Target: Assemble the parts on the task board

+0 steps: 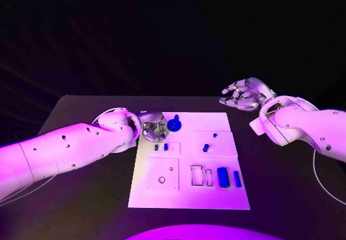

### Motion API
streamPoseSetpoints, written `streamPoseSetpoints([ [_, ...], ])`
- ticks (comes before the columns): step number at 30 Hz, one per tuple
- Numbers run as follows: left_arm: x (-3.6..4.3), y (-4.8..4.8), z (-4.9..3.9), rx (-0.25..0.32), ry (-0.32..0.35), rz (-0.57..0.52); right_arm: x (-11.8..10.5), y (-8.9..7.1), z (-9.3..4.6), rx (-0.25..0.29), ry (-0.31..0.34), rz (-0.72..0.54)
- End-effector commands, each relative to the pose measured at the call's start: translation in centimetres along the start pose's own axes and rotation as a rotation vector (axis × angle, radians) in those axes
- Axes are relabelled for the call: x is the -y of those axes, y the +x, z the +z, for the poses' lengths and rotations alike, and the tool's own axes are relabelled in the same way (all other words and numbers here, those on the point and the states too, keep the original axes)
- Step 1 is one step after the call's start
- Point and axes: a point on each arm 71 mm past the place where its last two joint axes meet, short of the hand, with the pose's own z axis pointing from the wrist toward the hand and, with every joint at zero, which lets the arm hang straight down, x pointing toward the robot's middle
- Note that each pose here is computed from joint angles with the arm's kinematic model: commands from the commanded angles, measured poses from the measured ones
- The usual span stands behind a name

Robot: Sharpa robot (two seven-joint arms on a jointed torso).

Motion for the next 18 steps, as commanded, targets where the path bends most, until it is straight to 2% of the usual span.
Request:
streamPoseSetpoints([
  [1,0.06,0.10,0.00,-0.002,0.001,-0.011,-0.16,0.08,-0.02,-0.005,-0.020,-0.007],
  [18,-0.40,0.16,-0.18,-0.013,-0.022,-0.014,-0.08,0.07,-0.04,-0.010,-0.017,-0.012],
])
